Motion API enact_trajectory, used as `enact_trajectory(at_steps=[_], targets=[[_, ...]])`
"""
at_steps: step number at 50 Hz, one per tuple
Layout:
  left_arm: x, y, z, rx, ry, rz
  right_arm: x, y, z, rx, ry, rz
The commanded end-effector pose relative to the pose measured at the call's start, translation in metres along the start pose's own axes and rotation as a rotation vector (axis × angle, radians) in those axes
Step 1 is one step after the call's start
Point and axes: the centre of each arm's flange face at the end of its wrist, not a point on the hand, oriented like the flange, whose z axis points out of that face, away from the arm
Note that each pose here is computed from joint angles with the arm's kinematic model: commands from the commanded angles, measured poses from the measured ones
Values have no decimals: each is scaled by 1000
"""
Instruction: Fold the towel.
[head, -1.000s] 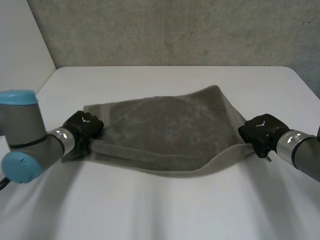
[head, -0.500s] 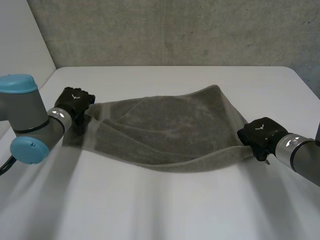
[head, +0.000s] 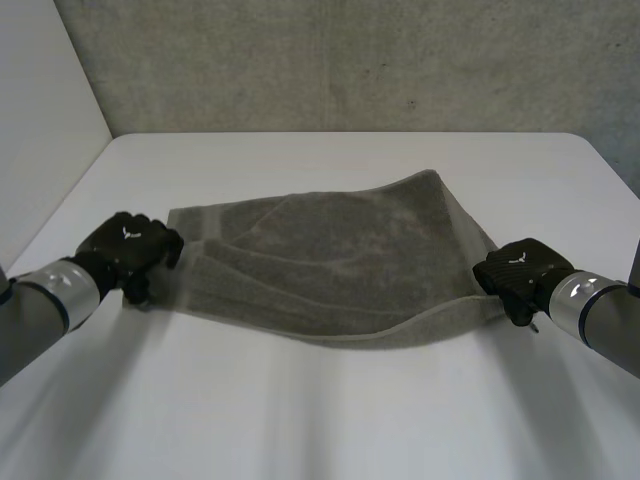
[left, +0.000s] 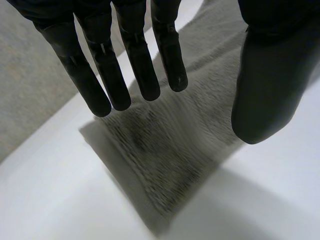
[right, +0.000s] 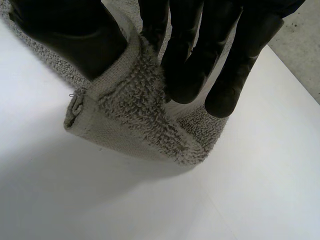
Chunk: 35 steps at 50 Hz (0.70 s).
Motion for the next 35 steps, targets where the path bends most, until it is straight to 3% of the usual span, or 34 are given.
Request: enact_trajectory(at_steps=[1, 12, 35], targets=[[-2, 19, -3, -58, 14, -41, -2, 1, 1, -2, -7, -1], [-3, 47, 29, -117, 45, -15, -12, 3, 2, -10, -36, -13], [-19, 48, 64, -107, -11, 39, -14, 7, 5, -22, -49, -13]])
